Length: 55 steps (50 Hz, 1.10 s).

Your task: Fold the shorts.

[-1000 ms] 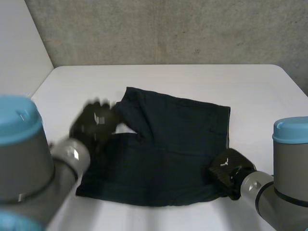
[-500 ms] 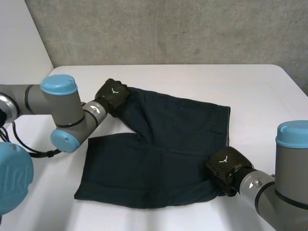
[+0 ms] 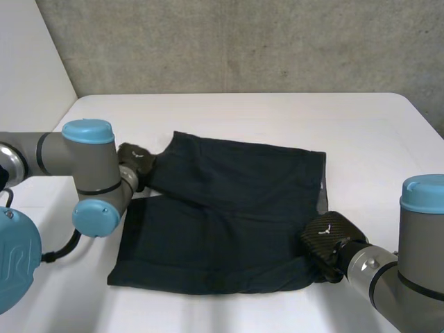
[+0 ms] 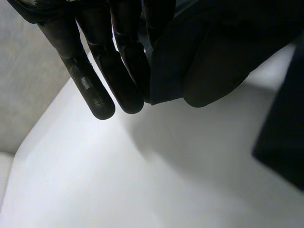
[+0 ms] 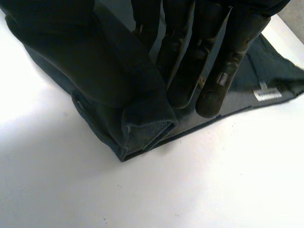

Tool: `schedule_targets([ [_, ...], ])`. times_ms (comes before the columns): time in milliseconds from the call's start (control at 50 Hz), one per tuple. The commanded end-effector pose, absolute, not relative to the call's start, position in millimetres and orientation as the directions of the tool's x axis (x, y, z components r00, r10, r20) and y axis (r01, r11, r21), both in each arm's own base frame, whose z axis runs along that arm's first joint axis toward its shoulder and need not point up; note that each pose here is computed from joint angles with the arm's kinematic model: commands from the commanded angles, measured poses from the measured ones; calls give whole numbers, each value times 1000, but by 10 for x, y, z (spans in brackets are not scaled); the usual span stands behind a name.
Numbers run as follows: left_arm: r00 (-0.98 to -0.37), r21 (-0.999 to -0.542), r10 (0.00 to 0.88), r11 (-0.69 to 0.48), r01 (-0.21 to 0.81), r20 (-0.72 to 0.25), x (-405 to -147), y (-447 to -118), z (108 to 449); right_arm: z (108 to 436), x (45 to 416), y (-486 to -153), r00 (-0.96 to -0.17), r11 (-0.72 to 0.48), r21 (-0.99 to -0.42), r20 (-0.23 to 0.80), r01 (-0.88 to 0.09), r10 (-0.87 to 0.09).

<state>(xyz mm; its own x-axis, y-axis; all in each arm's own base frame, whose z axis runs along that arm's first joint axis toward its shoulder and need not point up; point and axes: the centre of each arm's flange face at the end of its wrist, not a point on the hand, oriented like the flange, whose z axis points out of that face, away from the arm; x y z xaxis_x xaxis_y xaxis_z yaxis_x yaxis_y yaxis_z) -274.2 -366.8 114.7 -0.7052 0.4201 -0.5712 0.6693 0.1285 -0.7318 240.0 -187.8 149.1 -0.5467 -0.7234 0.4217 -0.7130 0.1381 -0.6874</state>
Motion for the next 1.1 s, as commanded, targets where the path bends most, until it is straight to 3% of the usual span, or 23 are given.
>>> schedule_targets([
  [20,-709,-719,415,166,675,-570,-2732,-3557,1096,1490,2405,-1869,-544,137,-687,422,-714,-725],
  [180,-746,-773,405,133,620,-529,-2811,-3463,1371,1477,2396,-1860,-545,142,-684,419,-716,-727],
  [320,-752,-792,406,103,602,-519,-2786,-3420,1564,1477,2393,-1864,-546,143,-684,419,-715,-726],
  [480,-709,-827,556,68,558,-433,-2884,-3279,1497,1465,2399,-1843,-541,142,-683,416,-717,-731],
  [720,-726,-817,532,105,567,-436,-2810,-3504,1295,1451,2394,-1834,-539,145,-679,415,-720,-733],
  [880,-783,-785,374,189,589,-497,-2569,-3642,1323,1455,2397,-1843,-541,143,-682,417,-717,-730],
  [1100,-766,-768,408,203,607,-497,-2657,-3444,1260,1465,2402,-1834,-541,143,-683,415,-716,-731],
])
